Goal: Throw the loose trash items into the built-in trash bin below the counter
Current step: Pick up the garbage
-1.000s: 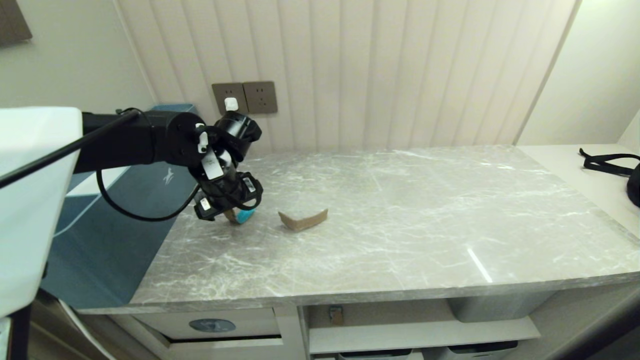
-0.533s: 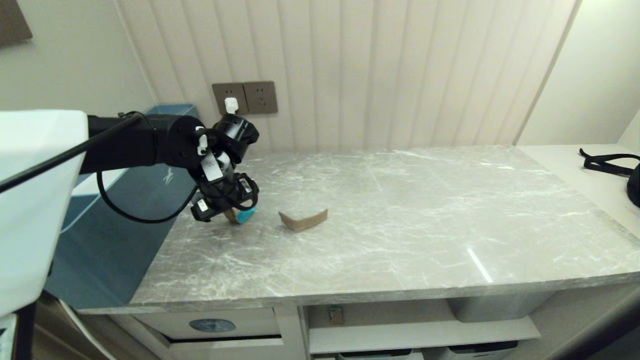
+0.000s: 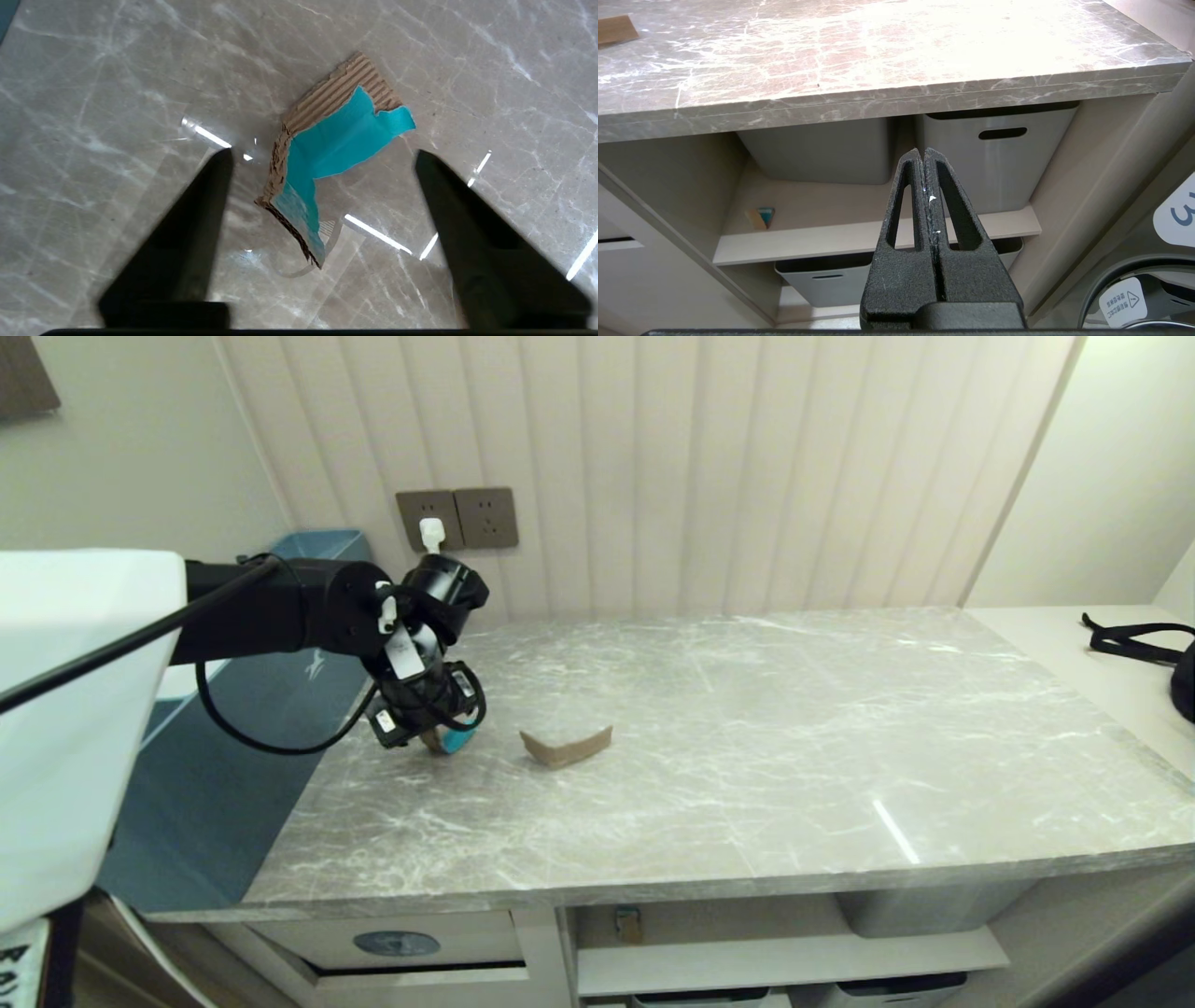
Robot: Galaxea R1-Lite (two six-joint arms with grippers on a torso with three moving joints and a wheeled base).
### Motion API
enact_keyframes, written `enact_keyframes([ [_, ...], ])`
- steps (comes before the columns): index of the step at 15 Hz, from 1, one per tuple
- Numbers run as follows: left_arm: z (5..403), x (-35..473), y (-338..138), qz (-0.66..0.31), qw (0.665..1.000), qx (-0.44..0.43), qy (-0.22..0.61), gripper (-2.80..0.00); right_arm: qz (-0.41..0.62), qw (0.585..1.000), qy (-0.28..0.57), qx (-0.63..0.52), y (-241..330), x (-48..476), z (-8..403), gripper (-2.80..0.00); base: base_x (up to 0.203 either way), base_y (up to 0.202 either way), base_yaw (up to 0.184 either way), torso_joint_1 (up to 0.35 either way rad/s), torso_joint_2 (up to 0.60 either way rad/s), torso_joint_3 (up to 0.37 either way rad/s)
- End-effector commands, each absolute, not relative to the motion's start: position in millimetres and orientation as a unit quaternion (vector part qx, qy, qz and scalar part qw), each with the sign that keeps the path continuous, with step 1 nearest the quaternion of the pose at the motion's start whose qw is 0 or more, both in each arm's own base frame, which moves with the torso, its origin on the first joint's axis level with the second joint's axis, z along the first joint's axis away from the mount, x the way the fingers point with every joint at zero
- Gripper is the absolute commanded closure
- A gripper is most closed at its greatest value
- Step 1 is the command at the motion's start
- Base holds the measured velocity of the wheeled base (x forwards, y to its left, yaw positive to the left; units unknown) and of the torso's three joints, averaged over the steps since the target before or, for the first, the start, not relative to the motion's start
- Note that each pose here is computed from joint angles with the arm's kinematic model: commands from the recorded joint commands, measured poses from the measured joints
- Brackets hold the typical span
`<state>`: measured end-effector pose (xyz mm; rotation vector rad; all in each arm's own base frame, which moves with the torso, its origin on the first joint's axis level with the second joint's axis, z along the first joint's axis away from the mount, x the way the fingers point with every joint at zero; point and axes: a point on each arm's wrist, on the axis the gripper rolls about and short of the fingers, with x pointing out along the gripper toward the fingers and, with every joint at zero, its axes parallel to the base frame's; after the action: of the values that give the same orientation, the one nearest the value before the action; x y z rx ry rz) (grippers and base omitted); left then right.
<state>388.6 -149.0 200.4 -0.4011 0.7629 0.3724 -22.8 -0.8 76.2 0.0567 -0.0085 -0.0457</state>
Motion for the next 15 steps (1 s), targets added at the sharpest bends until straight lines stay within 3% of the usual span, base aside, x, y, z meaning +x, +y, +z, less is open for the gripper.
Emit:
enact_keyframes([
  [1, 198.6, 388.9, -149.5, 0.182, 0.891, -0.193, 0.369, 0.0, -0.023, 0.999, -0.003, 0.028, -0.8, -22.6, 75.9, 0.0, 0.0, 0.0, 0.0, 0.0, 0.0, 0.0],
  [10, 196.3, 385.4, -150.9, 0.181, 0.888, -0.186, 0.381, 0.0, -0.023, 0.999, -0.003, 0.028, -0.8, -22.6, 75.9, 0.0, 0.0, 0.0, 0.0, 0.0, 0.0, 0.0],
  [15, 241.0, 350.7, -148.6, 0.131, 0.907, -0.181, 0.358, 0.0, -0.023, 0.999, -0.003, 0.028, -0.8, -22.6, 75.9, 0.0, 0.0, 0.0, 0.0, 0.0, 0.0, 0.0],
])
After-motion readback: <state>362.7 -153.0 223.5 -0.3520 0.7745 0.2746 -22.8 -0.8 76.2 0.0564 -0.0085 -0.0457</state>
